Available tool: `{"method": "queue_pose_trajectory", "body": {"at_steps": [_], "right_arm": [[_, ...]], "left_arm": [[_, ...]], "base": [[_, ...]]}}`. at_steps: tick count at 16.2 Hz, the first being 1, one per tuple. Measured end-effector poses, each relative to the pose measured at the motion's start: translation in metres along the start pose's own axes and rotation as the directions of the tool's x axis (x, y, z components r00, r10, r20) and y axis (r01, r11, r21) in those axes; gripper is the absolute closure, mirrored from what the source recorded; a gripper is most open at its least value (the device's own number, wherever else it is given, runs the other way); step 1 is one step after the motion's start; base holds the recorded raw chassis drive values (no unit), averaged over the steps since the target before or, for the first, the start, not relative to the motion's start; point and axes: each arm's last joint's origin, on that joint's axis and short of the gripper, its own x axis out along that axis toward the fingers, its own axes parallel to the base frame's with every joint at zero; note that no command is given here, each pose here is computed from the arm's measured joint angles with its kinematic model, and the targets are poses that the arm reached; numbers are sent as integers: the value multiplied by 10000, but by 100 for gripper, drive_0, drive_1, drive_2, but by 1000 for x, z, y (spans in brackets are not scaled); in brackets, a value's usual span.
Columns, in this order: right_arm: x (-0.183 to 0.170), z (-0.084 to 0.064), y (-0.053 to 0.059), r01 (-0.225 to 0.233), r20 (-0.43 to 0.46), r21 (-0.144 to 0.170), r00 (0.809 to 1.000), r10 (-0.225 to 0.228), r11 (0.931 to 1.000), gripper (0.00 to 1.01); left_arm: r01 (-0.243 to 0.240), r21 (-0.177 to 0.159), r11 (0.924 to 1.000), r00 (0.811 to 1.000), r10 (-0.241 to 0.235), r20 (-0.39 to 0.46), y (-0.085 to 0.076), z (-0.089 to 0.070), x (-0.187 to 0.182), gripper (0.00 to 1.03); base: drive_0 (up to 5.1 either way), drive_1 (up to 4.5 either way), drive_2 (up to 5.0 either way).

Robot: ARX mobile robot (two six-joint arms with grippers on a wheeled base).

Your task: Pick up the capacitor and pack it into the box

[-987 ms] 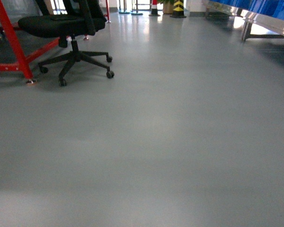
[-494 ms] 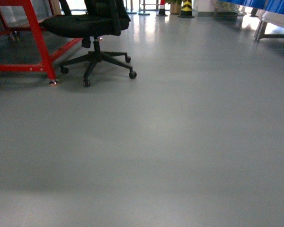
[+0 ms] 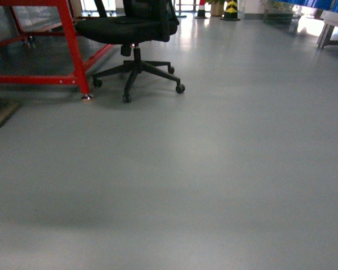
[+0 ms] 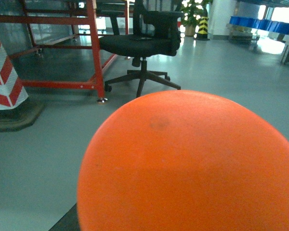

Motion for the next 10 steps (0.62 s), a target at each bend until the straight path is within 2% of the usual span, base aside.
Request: {"method": "queue_pose_trajectory", "body": {"at_steps": [10], "right_arm": [[0, 0, 0, -4, -4, 0, 10000, 4, 10000, 3]], "left_arm": [[4, 0, 10000, 10000, -4, -15, 0, 0, 0, 59]], "base": [[-501, 238, 238]]}}
